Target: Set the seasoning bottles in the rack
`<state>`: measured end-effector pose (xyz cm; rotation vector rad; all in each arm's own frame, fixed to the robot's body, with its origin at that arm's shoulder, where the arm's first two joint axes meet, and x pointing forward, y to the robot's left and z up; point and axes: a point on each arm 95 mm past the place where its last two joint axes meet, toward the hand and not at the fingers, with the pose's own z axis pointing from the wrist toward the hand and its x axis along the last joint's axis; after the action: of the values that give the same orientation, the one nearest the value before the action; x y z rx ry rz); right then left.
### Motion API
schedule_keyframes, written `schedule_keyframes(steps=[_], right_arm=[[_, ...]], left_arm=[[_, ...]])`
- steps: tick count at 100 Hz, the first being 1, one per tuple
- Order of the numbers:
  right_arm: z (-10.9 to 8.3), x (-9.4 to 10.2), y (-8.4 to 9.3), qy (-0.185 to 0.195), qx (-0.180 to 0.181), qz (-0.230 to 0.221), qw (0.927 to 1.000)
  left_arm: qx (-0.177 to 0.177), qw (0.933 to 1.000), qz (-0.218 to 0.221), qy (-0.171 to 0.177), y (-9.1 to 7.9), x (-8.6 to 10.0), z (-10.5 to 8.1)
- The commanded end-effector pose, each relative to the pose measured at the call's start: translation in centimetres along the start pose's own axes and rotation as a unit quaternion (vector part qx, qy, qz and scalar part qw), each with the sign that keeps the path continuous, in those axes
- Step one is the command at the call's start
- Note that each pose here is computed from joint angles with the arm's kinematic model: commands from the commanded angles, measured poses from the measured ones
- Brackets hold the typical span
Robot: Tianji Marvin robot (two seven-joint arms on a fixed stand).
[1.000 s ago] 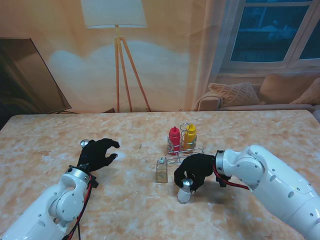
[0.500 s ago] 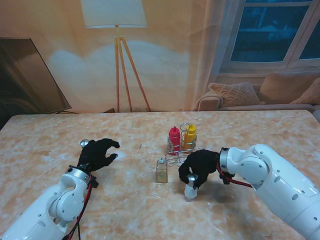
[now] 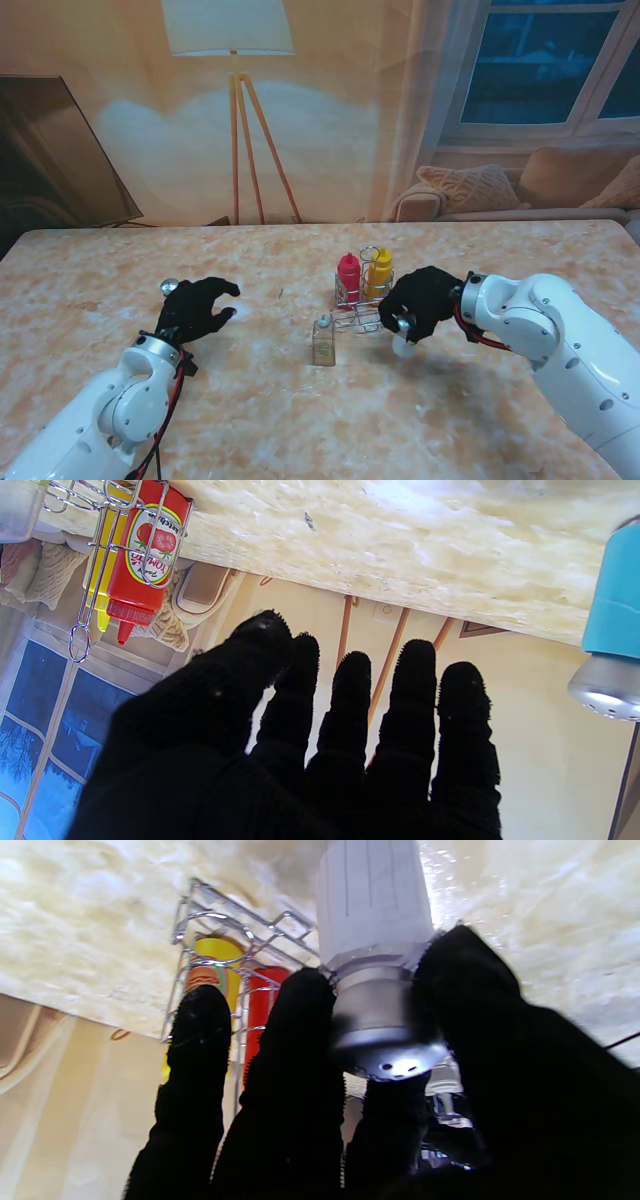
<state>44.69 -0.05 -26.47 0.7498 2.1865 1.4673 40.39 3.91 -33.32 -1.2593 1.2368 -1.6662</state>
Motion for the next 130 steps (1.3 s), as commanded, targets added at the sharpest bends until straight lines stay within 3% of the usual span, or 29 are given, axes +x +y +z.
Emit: schedule_keyframes(steps=[1, 45, 83, 130], right_arm=[[0.2, 0.1, 0.1, -0.014, -0.002, 0.006, 0.9999], [1.9, -0.8, -0.6, -0.097, -0.051, 0.002, 0.9939], [2.9, -1.1, -1.8, -0.119, -0.071, -0.004, 0.9904], [3.3, -1.5, -2.1, -0.138, -0.090, -0.012, 0.9862]], left_arm=[[-0.006, 1.0000, -0.002, 0.000, 0.1, 0.2, 0.0], [-0.005, 1.0000, -0.002, 0.000, 0.1, 0.2, 0.0], [-0.005, 1.0000, -0.003, 0.000, 0.1, 0.2, 0.0], [-0.006, 1.0000, -0.003, 0.000, 0.1, 0.3, 0.0]])
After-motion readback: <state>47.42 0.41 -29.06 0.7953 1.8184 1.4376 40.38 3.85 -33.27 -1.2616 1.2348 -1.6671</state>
